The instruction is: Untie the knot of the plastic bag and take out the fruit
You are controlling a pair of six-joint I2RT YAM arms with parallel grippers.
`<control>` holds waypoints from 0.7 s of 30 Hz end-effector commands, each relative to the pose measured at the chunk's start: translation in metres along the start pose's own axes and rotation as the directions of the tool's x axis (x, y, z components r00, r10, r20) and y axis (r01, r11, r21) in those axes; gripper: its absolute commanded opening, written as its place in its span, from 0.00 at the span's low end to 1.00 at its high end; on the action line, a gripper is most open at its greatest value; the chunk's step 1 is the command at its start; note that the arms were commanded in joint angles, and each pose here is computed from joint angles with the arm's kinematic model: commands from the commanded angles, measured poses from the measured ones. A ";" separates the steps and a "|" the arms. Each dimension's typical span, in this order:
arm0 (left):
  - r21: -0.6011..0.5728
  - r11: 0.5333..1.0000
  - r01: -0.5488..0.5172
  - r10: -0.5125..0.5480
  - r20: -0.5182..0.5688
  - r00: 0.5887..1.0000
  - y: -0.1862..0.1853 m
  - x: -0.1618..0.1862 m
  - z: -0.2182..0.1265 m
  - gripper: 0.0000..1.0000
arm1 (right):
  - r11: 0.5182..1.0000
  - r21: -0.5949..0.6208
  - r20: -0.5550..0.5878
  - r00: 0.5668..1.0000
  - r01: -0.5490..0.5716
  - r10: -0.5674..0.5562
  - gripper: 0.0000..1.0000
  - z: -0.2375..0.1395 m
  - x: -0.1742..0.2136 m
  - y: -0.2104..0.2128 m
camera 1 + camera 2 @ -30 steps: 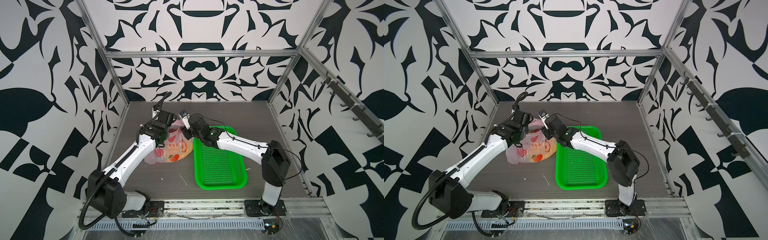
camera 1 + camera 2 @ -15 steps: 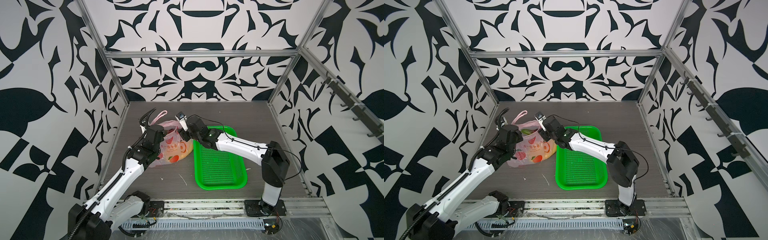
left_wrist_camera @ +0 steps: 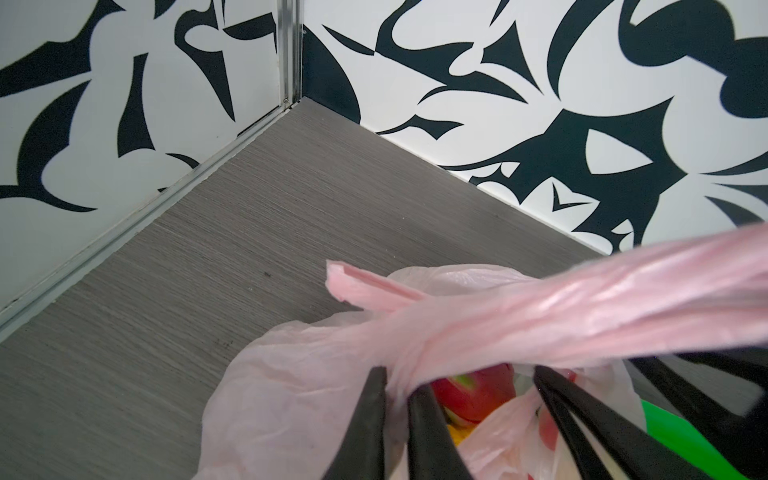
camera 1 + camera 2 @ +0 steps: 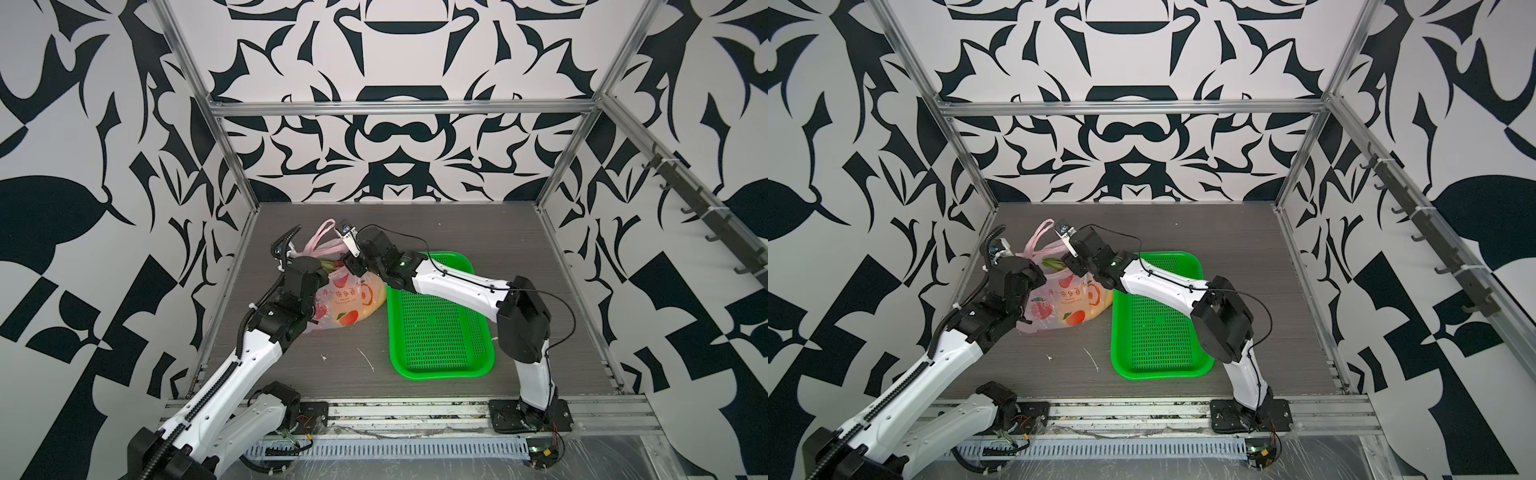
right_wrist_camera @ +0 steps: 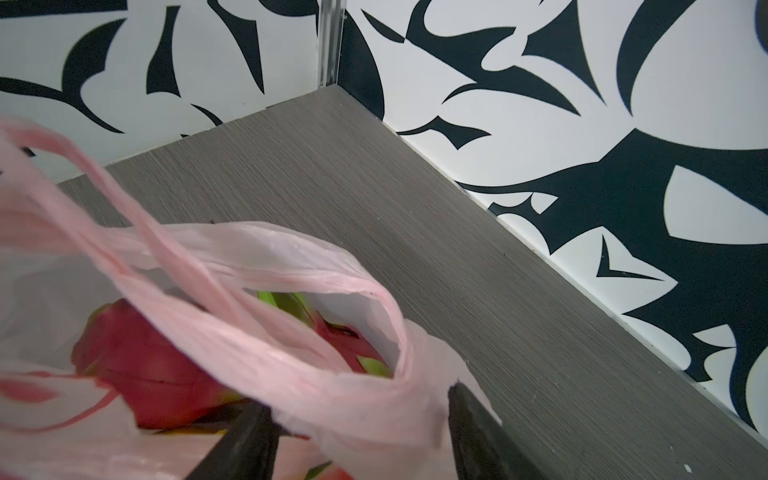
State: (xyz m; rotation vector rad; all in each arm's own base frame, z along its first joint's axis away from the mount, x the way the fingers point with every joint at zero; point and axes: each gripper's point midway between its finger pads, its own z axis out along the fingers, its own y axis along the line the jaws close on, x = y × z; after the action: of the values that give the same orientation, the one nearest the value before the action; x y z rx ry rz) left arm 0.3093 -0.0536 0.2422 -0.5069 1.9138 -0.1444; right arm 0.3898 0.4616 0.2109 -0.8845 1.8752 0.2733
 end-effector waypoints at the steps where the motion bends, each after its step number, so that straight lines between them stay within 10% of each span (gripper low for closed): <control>1: 0.022 0.999 0.044 -0.044 0.010 0.999 0.002 -0.001 -0.006 0.14 | 0.996 0.087 0.082 0.997 -0.017 0.010 0.68 -0.007 -0.034 -0.017; 21: -0.002 0.994 0.110 -0.110 -0.021 0.994 0.034 0.018 -0.028 0.15 | 0.972 0.191 -0.007 0.990 -0.133 0.137 0.15 -0.047 -0.016 -0.064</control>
State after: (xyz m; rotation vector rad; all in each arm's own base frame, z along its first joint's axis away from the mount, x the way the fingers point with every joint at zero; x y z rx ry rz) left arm 0.2764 -0.0387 0.2407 -0.5857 1.8681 -0.2308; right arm 0.4093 0.4143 0.2356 -0.6846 1.9380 0.1457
